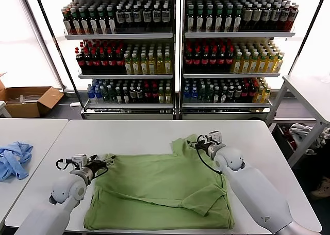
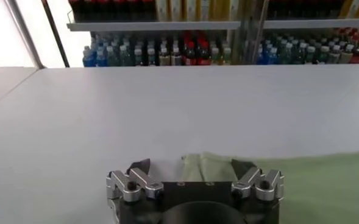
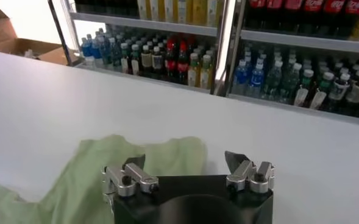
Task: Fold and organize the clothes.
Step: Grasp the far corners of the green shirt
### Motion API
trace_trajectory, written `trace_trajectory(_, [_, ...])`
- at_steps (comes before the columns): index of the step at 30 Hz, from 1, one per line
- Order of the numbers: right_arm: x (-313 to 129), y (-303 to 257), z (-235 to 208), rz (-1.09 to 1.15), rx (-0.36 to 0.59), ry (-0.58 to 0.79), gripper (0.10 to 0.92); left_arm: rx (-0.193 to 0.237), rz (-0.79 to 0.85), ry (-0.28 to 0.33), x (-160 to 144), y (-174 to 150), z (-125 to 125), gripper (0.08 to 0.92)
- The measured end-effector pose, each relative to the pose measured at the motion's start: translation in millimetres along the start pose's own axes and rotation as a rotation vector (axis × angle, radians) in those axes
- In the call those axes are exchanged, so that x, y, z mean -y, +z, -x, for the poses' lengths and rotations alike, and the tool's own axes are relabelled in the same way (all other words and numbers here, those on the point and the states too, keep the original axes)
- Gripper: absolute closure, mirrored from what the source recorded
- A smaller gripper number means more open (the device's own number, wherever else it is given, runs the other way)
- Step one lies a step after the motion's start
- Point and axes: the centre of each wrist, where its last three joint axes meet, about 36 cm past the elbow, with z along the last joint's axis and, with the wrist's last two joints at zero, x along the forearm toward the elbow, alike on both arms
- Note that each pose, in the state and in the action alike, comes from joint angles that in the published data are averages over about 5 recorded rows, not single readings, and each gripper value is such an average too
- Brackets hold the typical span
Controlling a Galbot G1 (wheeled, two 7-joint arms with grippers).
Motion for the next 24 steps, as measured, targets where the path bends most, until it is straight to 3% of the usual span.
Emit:
trace_trajectory(18, [0.0, 14.1, -3.4, -0.001, -0.004, -0.032, 0.847, -0.019, 0.024, 0.057, 4.9, 12.7, -0.9, 0.710])
trace_trajectory(24, [5.9, 5.6, -13.4, 0.016, 0.039, -0.035, 0.916, 0.011, 0.015, 0.070, 6.6, 9.9, -3.9, 0.876])
